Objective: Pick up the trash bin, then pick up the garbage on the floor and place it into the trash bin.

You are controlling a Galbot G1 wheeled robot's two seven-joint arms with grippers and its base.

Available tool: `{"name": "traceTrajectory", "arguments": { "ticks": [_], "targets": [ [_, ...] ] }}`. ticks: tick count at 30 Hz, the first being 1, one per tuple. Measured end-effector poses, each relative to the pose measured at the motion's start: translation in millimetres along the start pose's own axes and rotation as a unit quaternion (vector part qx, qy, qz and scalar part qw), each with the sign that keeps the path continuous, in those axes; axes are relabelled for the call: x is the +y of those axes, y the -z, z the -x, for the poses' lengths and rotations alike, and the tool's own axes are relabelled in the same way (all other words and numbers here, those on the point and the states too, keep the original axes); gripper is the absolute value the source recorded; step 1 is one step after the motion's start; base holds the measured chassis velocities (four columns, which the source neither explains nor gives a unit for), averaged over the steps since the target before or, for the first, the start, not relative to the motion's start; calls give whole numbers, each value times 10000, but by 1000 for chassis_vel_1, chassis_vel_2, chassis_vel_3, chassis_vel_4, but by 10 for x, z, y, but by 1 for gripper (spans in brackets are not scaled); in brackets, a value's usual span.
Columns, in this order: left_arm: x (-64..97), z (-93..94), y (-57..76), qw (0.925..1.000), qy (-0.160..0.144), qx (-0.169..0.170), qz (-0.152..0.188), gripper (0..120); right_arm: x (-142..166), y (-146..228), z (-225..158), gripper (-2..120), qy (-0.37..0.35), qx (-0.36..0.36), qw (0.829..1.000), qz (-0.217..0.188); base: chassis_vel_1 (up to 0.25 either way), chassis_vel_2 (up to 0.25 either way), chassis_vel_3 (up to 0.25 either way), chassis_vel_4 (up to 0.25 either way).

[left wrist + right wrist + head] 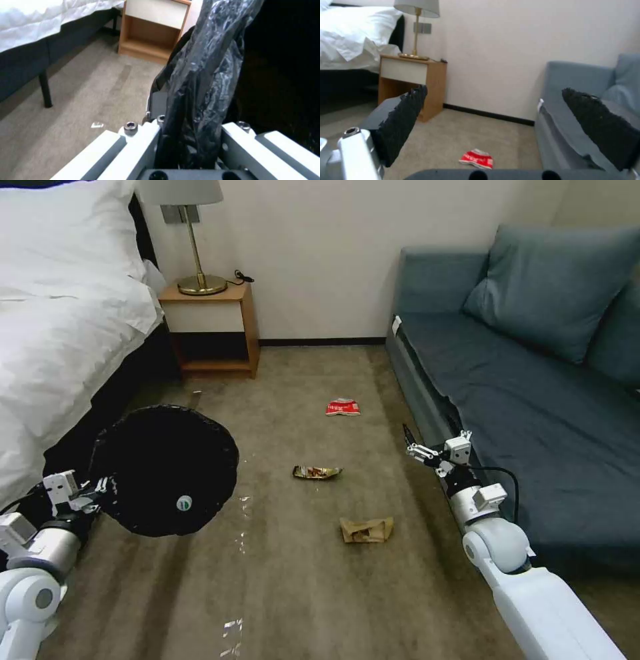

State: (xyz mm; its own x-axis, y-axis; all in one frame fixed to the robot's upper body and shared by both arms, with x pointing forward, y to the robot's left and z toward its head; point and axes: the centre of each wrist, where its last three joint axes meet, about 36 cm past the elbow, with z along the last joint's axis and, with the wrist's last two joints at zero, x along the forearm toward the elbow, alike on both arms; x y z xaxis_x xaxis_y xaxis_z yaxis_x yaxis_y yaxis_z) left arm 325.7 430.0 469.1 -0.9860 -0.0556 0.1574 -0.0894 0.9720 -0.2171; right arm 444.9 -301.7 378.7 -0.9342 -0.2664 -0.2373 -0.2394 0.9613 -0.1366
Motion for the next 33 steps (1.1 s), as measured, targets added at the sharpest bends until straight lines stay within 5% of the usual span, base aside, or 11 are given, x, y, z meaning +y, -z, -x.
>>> {"name": "traceTrajectory", "arguments": {
  "ticks": [33],
  "targets": [
    [-10, -6, 41, 10000, -1, -37, 28, 1, 112, -101, 18, 100, 292, 45, 9995, 109, -18, 14, 16, -15]
  ]
}}
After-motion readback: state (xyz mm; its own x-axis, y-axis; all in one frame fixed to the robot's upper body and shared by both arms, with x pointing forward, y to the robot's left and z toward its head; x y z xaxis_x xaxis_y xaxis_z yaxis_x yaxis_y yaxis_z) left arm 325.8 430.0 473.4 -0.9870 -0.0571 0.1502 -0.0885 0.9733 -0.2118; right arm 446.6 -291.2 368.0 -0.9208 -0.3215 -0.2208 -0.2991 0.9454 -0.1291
